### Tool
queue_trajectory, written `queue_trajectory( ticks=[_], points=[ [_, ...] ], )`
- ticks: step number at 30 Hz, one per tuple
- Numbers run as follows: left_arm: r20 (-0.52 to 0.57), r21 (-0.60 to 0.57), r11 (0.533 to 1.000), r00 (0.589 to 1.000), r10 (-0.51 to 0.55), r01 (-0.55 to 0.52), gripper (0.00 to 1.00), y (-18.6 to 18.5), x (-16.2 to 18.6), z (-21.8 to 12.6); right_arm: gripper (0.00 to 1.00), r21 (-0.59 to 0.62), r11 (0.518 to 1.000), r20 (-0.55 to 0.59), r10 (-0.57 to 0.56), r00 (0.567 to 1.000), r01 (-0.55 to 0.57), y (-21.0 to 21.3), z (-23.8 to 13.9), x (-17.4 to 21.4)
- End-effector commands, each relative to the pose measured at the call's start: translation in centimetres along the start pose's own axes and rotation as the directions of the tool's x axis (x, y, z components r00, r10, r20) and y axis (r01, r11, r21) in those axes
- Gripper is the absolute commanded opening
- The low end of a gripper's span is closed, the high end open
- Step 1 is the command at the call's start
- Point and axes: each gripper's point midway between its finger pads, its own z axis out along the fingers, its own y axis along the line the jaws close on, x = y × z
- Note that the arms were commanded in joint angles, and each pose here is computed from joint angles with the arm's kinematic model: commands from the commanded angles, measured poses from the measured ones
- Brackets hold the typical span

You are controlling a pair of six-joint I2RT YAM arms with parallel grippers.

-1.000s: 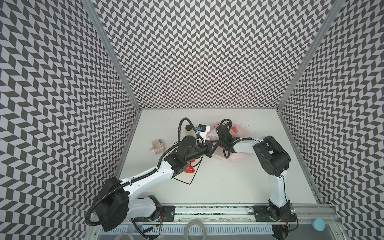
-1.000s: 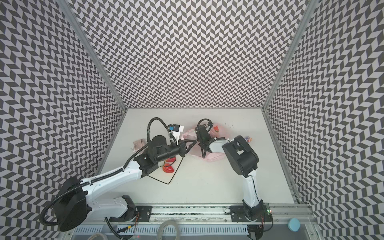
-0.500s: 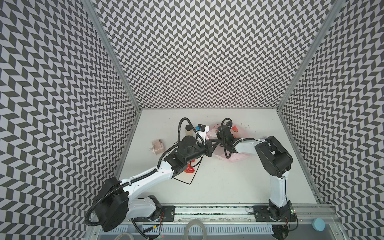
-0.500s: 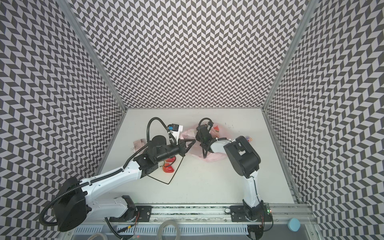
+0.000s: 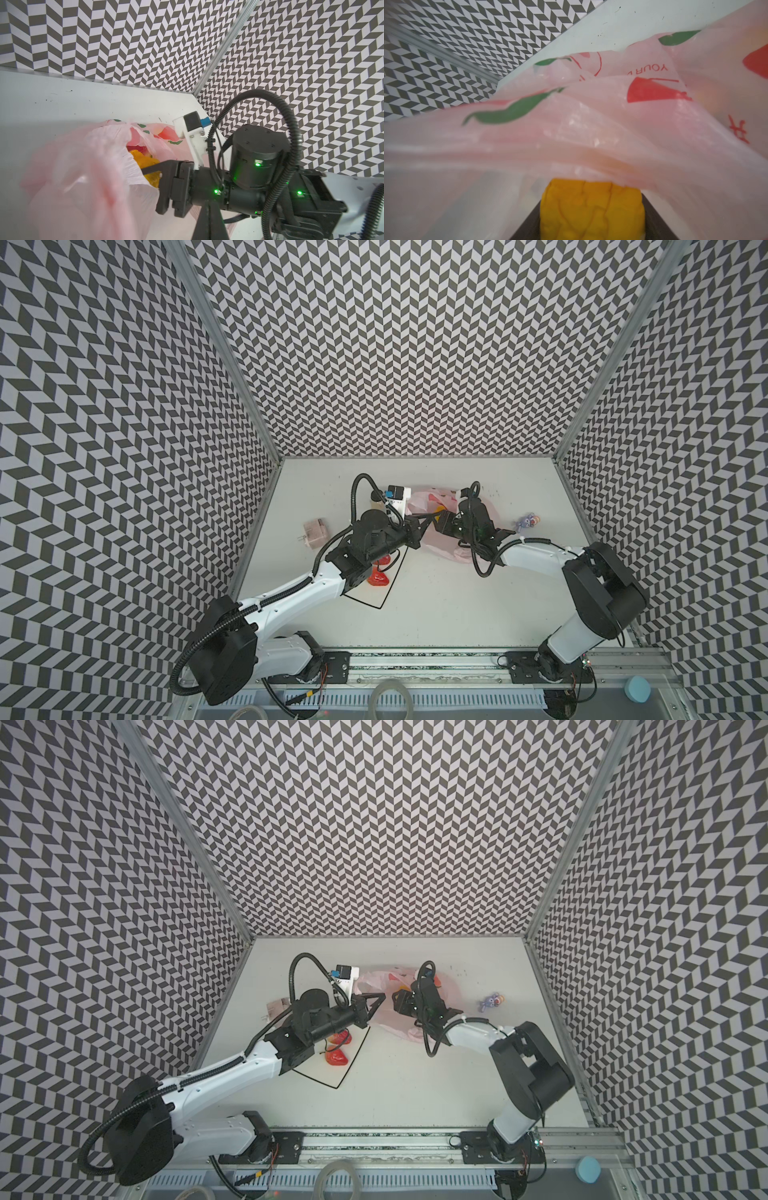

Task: Take the fake fruits out of the plastic bag
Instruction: 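Lift the yellow fake mango out of the bag with the right gripper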

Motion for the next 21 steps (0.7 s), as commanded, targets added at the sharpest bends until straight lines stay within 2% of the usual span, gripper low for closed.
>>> queue_trajectory(
  ticks=[1,9,15,21],
  points=[
    [0.031,-0.001,1.000,0.999,0.010,-0.010,0.00,0.2,-0.6,-0.5,0.44,-0.095,0.992,0.013,-0.076,0.997,0.077,2.0,-2.5,-0.6],
    [0.034,0.004,1.000,0.999,0.001,-0.001,0.00,0.5,-0.6,-0.7,0.41,-0.111,0.988,0.031,-0.102,0.994,0.104,2.4,-5.3,-0.8],
    [0.034,0.003,1.000,0.999,-0.001,0.001,0.00,0.7,-0.4,-0.8,0.41,-0.197,0.975,0.014,-0.099,0.995,0.100,4.6,-7.1,-1.0],
    [0.054,-0.005,1.000,0.999,-0.007,0.007,0.00,2.5,-1.7,-0.7,0.41,-0.309,0.911,0.129,-0.245,0.961,0.274,7.2,-11.9,-1.9]
  ],
)
